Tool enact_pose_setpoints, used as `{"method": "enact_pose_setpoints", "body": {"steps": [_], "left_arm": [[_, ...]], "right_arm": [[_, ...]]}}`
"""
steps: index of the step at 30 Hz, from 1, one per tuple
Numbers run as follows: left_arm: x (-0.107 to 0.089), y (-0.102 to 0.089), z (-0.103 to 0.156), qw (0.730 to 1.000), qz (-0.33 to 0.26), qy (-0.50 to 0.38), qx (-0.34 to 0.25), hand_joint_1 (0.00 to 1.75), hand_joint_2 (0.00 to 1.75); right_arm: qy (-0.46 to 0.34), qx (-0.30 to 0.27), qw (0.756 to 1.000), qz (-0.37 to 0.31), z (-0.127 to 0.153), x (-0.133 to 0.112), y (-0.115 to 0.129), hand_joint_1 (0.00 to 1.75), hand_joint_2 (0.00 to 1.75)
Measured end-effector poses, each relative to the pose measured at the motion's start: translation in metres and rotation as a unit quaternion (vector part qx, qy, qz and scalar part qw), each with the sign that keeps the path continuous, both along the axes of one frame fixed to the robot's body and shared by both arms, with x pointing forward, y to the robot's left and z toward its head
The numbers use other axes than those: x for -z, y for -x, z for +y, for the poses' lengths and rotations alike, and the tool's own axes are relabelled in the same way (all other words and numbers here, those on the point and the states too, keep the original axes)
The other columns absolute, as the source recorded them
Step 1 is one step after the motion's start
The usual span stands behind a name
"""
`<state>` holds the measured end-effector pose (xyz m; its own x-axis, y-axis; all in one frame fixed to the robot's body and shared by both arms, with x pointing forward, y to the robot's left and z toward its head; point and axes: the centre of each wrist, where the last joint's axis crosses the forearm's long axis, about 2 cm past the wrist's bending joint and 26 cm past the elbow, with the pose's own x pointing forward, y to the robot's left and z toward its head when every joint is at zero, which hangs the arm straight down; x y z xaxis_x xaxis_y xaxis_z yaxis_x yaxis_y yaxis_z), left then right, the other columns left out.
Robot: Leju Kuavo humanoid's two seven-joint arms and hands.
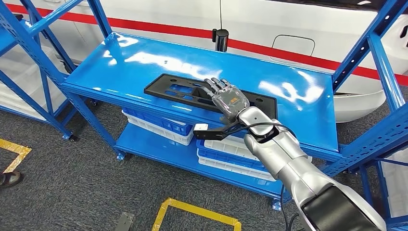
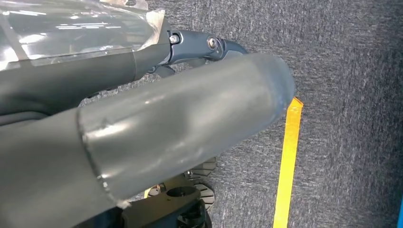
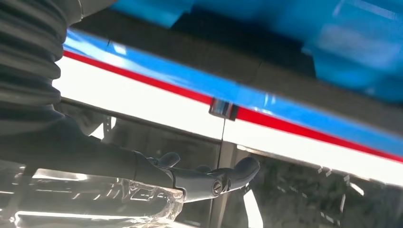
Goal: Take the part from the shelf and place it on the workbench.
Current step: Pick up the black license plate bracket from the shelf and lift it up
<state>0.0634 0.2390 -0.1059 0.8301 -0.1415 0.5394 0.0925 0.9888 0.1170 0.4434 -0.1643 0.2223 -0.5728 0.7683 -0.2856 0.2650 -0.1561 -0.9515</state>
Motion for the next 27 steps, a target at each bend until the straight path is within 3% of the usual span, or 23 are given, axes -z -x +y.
{"method": "enact_pose_setpoints", "body": {"steps": [11, 12, 15, 17, 20, 24, 27], "left_arm": [[0.0, 0.0, 0.0, 1.0, -0.001, 0.01, -0.013, 0.0, 0.0], [0.0, 0.0, 0.0, 1.0, -0.003, 0.011, -0.015, 0.0, 0.0], [0.0, 0.0, 0.0, 1.0, -0.013, 0.013, -0.018, 0.0, 0.0], [0.0, 0.0, 0.0, 0.999, -0.024, 0.01, -0.021, 0.0, 0.0], [0.0, 0.0, -0.001, 0.998, -0.062, -0.004, -0.03, 0.0, 0.0], [-0.001, 0.0, -0.002, 0.99, -0.129, -0.039, -0.037, 0.0, 1.75], [-0.001, 0.0, -0.004, 0.988, -0.144, -0.038, -0.04, 0.0, 1.75]], "right_arm": [[0.018, 0.055, 0.998, -0.002, 0.004, -0.002, -0.008, 0.0, 1.75], [0.019, 0.061, 0.998, -0.004, 0.004, -0.003, -0.009, 0.34, 1.75], [0.021, 0.076, 0.997, -0.016, 0.001, -0.004, -0.011, 1.6, 1.75], [0.021, 0.084, 0.996, -0.024, -0.002, -0.006, -0.013, 1.72, 1.75], [0.021, 0.099, 0.994, -0.032, -0.009, -0.009, -0.017, 1.7, 1.75], [0.021, 0.109, 0.993, -0.033, -0.024, -0.013, -0.022, 1.6, 1.75], [0.018, 0.106, 0.994, -0.035, -0.03, -0.014, -0.024, 1.65, 1.75]]}}
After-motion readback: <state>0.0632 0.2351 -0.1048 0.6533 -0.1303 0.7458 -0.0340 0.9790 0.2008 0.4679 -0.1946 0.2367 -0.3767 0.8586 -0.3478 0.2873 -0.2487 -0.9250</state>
